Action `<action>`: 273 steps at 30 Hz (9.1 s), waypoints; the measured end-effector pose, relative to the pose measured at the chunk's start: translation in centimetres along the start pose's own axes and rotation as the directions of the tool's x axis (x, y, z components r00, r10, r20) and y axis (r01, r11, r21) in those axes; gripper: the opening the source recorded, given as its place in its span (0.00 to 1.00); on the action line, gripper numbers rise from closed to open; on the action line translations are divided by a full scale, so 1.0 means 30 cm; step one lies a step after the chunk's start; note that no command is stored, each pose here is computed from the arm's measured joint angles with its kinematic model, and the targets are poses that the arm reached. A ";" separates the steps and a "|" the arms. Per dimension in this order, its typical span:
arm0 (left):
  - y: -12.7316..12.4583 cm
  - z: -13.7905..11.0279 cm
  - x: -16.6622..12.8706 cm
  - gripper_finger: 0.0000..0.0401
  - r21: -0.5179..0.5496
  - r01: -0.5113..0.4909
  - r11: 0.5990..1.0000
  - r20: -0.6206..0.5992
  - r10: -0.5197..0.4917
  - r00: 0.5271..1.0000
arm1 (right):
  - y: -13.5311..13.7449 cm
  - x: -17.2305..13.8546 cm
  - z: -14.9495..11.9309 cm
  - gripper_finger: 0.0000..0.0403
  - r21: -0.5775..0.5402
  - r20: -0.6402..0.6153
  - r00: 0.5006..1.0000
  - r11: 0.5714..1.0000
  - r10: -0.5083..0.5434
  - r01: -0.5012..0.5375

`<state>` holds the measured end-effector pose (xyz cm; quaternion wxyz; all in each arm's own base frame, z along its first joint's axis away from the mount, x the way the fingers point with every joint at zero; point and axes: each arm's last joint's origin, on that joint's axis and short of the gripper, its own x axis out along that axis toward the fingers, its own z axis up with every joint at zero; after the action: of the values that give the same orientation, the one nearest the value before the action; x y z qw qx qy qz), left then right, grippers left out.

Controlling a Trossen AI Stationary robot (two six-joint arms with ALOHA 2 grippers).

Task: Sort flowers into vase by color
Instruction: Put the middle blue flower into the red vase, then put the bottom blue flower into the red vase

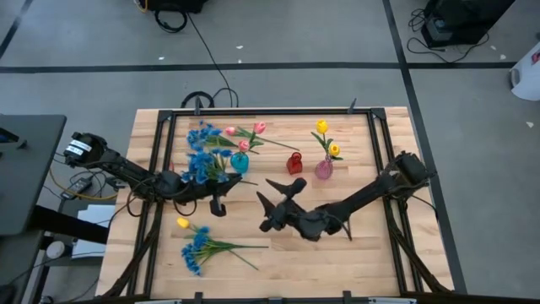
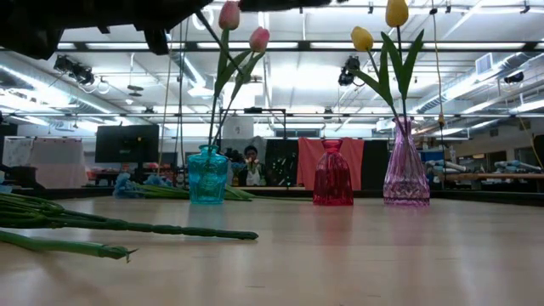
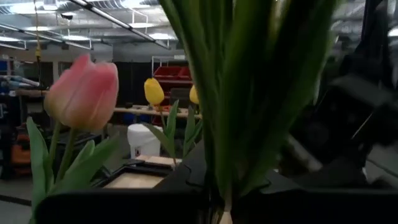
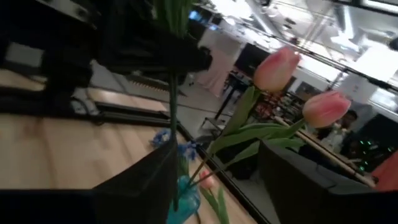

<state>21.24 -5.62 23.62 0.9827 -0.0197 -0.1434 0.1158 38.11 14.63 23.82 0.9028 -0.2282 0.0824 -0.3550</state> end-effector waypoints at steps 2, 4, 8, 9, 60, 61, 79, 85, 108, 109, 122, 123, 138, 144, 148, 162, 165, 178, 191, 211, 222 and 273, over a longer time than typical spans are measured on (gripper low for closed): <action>0.000 -0.007 0.000 0.10 0.012 0.002 1.000 -0.020 -0.002 1.000 | -0.023 -0.023 0.018 0.62 0.003 -0.015 0.999 0.999 0.043 -0.043; -0.001 -0.016 0.000 0.09 0.026 0.005 1.000 -0.044 -0.004 0.999 | -0.057 -0.037 0.033 0.63 0.058 -0.027 0.989 0.988 0.146 -0.144; -0.001 -0.023 -0.001 0.06 0.042 0.008 0.999 -0.069 -0.006 0.998 | -0.117 -0.007 0.009 0.62 0.232 -0.108 0.894 0.886 0.435 -0.402; -0.001 -0.025 -0.001 0.06 0.045 0.009 0.999 -0.075 -0.005 0.997 | -0.127 0.007 -0.009 0.62 0.255 -0.149 0.871 0.869 0.468 -0.424; 0.044 -0.154 0.611 0.07 0.218 0.017 0.976 -0.294 0.049 0.954 | -0.214 -0.238 -0.592 0.52 0.450 -0.347 0.919 0.893 0.187 -0.012; 0.043 -0.171 0.623 0.07 0.219 0.002 0.976 -0.300 0.066 0.952 | -0.213 -0.238 -0.590 0.52 0.445 -0.349 0.915 0.895 0.202 -0.027; 0.025 -0.214 0.716 0.07 0.284 -0.240 0.928 -0.260 0.315 0.913 | -0.234 -0.299 -0.578 0.52 0.444 -0.325 0.879 0.877 0.349 -0.184; 0.018 -0.175 0.716 0.07 0.307 -0.242 0.920 -0.281 0.330 0.901 | -0.238 -0.304 -0.578 0.52 0.452 -0.317 0.886 0.875 0.337 -0.171; 0.124 -0.210 0.726 0.07 0.305 -0.243 0.921 -0.378 0.352 0.856 | -0.230 -0.303 -0.568 0.52 0.489 -0.297 0.881 0.851 0.368 -0.191; 0.133 -0.222 0.725 0.07 0.303 -0.244 0.921 -0.392 0.354 0.849 | -0.230 -0.303 -0.568 0.52 0.489 -0.298 0.881 0.851 0.368 -0.191; 0.162 -0.281 0.711 0.27 0.187 -0.171 0.967 -0.480 0.242 0.843 | -0.228 -0.302 -0.562 0.52 0.486 -0.286 0.883 0.850 0.372 -0.201; 0.163 -0.282 0.710 0.31 0.191 -0.175 0.966 -0.485 0.248 0.839 | -0.228 -0.302 -0.562 0.52 0.487 -0.285 0.883 0.850 0.374 -0.202; 0.123 -0.186 0.632 0.42 0.242 -0.126 0.962 -0.644 0.256 0.721 | -0.239 -0.302 -0.545 0.52 0.498 -0.270 0.884 0.841 0.382 -0.212; 0.089 -0.197 0.598 0.42 0.286 -0.084 0.954 -0.704 0.269 0.657 | -0.242 -0.294 -0.546 0.52 0.490 -0.273 0.887 0.847 0.373 -0.205; 0.061 -0.204 0.576 0.42 0.287 -0.033 0.957 -0.748 0.246 0.617 | -0.241 -0.293 -0.546 0.52 0.495 -0.277 0.877 0.841 0.392 -0.219; -0.106 0.007 0.390 0.42 0.207 0.161 0.965 -0.846 0.094 0.525 | -0.239 -0.294 -0.546 0.52 0.505 -0.277 0.868 0.831 0.413 -0.234; -0.144 0.012 0.334 0.42 0.046 0.233 0.971 -0.915 -0.053 0.400 | -0.238 -0.294 -0.546 0.52 0.506 -0.278 0.867 0.830 0.415 -0.235; -0.333 -0.151 0.158 0.42 -0.184 0.136 0.973 -0.973 -0.201 0.117 | -0.227 -0.275 -0.514 0.52 0.557 -0.205 0.813 0.748 0.544 -0.360; -0.434 -0.288 0.093 0.42 -0.184 0.130 0.974 -0.982 -0.186 0.006 | -0.235 -0.256 -0.516 0.52 0.529 -0.210 0.834 0.777 0.509 -0.341; -0.470 -0.281 0.087 0.42 -0.135 0.199 0.971 -0.991 -0.131 -0.030 | -0.231 -0.255 -0.507 0.52 0.545 -0.187 0.825 0.755 0.534 -0.365; -0.442 -0.309 0.065 0.42 -0.024 0.196 0.980 -0.999 -0.019 -0.027 | -0.230 -0.257 -0.507 0.52 0.545 -0.187 0.822 0.753 0.537 -0.369; -0.393 -0.225 0.297 0.09 0.412 0.277 0.868 -0.880 0.299 0.370 | -0.207 -0.233 -0.347 0.49 0.362 0.056 0.773 0.708 0.633 -0.606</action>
<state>34.10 -15.06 20.49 0.8579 0.1705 0.4686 0.1240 25.99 11.71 17.47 0.9915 -0.0051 0.1205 -0.0484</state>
